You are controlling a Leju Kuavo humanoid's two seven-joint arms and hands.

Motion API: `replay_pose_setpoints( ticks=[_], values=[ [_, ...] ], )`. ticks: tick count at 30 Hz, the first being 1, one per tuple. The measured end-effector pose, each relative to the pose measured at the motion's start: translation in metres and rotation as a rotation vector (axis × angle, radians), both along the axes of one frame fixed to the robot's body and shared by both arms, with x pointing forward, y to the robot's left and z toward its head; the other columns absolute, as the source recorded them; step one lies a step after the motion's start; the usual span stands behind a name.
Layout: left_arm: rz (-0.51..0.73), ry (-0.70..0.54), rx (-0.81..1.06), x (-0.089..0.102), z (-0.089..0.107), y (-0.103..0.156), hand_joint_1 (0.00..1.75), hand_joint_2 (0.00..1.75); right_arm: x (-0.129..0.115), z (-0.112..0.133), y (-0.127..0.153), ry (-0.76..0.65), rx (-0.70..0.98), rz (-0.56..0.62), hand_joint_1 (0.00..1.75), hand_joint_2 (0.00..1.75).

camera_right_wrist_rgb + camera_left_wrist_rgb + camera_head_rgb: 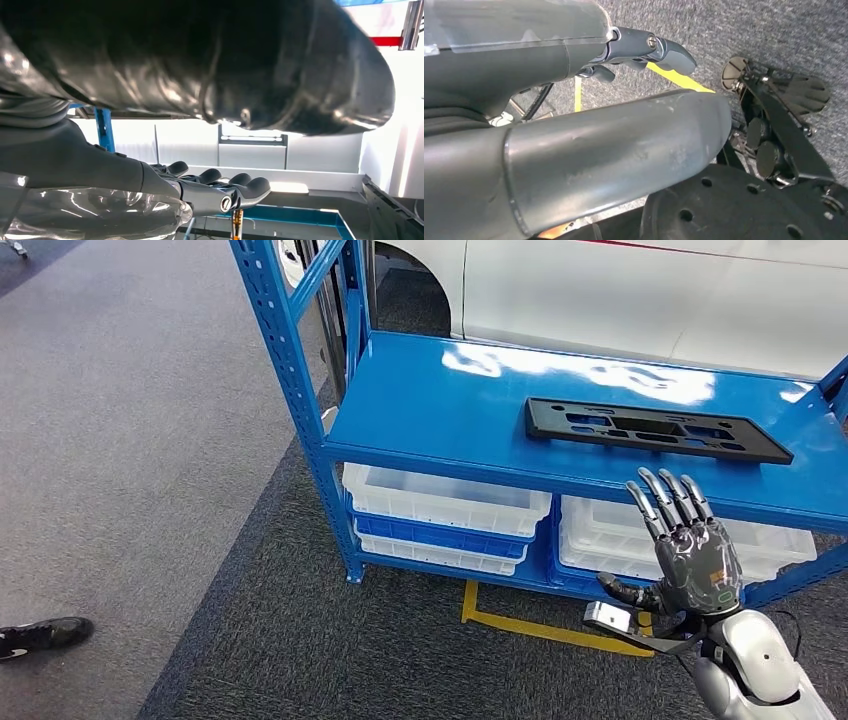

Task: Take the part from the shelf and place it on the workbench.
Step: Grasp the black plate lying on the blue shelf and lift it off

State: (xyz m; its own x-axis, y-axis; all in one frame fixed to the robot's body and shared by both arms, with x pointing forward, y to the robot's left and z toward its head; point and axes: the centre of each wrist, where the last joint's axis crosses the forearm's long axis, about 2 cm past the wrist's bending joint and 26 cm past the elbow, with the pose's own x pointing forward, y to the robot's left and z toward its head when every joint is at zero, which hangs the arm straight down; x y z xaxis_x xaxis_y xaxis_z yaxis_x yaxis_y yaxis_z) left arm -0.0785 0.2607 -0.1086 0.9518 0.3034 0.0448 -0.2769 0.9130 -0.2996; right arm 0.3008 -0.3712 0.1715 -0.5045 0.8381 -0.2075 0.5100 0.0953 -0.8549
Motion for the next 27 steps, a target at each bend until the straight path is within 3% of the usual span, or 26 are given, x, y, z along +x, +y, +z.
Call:
replay_pose_setpoints(
  ticks=[18,27],
  values=[
    [-0.002,-0.001,0.0,0.0,0.0,0.0,0.0,0.0,-0.001,0.002,-0.004,-0.004,0.001,-0.016,0.0,0.0],
    [-0.007,-0.002,0.003,0.0,0.0,0.0,0.0,0.0,-0.003,0.002,-0.015,0.026,-0.049,-0.09,0.0,0.0]
  ],
)
